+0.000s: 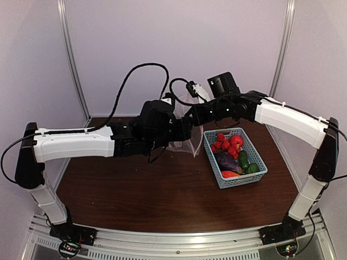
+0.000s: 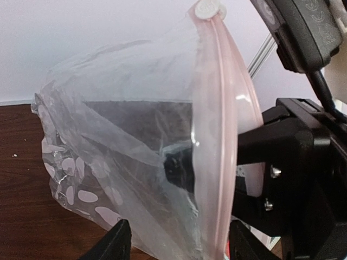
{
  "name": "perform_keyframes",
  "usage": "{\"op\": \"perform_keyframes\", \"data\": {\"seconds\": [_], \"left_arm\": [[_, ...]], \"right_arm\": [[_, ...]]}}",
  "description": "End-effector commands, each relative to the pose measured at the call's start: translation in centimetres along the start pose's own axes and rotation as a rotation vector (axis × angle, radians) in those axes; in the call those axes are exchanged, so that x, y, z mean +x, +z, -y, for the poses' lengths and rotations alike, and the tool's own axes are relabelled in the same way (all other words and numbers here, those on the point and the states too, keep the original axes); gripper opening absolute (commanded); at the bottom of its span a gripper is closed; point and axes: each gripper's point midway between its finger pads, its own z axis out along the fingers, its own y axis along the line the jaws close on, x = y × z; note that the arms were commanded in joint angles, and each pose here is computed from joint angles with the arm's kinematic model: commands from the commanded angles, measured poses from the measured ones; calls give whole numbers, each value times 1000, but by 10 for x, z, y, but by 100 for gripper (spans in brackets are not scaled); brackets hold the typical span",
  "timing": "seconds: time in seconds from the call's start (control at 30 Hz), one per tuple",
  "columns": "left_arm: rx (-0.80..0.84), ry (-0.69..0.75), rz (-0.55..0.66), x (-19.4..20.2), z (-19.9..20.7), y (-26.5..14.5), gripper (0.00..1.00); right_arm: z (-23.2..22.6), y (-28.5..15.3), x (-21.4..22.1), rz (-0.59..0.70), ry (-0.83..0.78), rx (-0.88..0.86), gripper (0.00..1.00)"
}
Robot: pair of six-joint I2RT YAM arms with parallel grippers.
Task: Place the food in the zip-top bag and seal the zipper
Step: Open the zipper food storage bag at the center of the board.
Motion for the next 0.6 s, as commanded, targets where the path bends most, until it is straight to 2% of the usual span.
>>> {"op": "perform_keyframes", "data": {"seconds": [0.0, 0.07, 0.2, 0.27, 0.47, 0.57], "left_arm": [[-96, -25, 55, -13, -10, 1, 59], [-172, -23, 71, -13, -24, 2, 49], [-245, -14, 111, -18, -40, -6, 14], [-264, -21, 148, -25, -48, -16, 0], [-246, 11, 198, -37, -50, -29, 0], [-210, 22, 194, -36, -43, -27, 0]], "right_arm": [[0, 2, -5, 17, 15, 21, 0], [-1, 1, -5, 16, 15, 17, 0], [5, -1, -2, 16, 17, 50, 0], [21, -3, 0, 20, 27, 138, 0], [84, -31, -6, 94, 105, 561, 0], [93, -37, -8, 113, 128, 622, 0]]}}
